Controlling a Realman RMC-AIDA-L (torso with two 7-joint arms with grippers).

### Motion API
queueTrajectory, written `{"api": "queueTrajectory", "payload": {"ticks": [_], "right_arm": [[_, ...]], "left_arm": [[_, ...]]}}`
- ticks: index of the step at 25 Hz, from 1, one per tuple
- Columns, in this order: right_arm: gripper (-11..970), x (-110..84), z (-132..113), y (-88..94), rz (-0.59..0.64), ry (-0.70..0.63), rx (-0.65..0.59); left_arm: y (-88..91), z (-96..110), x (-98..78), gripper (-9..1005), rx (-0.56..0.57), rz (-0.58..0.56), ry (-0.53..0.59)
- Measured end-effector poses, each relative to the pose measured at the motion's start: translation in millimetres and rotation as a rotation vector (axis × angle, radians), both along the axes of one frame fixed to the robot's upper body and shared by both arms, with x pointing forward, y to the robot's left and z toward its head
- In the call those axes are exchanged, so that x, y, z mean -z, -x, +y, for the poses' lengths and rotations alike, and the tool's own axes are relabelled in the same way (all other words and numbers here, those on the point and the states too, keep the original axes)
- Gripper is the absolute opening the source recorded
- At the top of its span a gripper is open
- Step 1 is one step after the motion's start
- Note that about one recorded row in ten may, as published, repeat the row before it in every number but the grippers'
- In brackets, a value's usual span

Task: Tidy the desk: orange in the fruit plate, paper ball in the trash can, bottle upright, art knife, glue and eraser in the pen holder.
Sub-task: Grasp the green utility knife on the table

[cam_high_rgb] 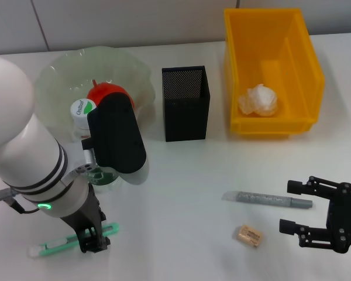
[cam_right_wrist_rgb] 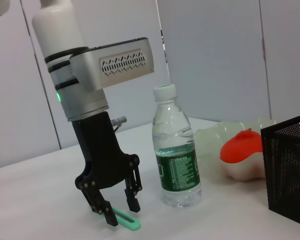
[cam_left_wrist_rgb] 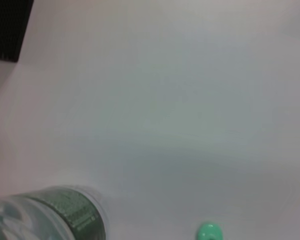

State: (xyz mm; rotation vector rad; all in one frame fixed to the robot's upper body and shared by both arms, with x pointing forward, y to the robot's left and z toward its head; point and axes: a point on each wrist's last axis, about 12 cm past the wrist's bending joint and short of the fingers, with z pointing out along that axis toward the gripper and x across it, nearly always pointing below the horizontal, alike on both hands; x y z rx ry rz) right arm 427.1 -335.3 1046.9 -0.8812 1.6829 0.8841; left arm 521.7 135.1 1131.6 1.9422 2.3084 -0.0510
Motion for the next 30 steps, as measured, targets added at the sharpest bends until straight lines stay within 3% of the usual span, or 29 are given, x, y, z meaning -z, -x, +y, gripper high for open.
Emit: {"api": "queueTrajectory", "payload": {"ticks": [18, 30], "right_arm": [[798, 0.5, 0.1, 1.0, 0.003, 0.000, -0.002], [797, 0.5, 0.2, 1.3, 0.003, -0.001, -0.002]], "left_arm": [[-0.7, 1.4, 5.0, 419, 0.000, 0.014, -0.003], [-1.1, 1.4, 7.2, 349, 0.005, 0.022, -0.013]]}}
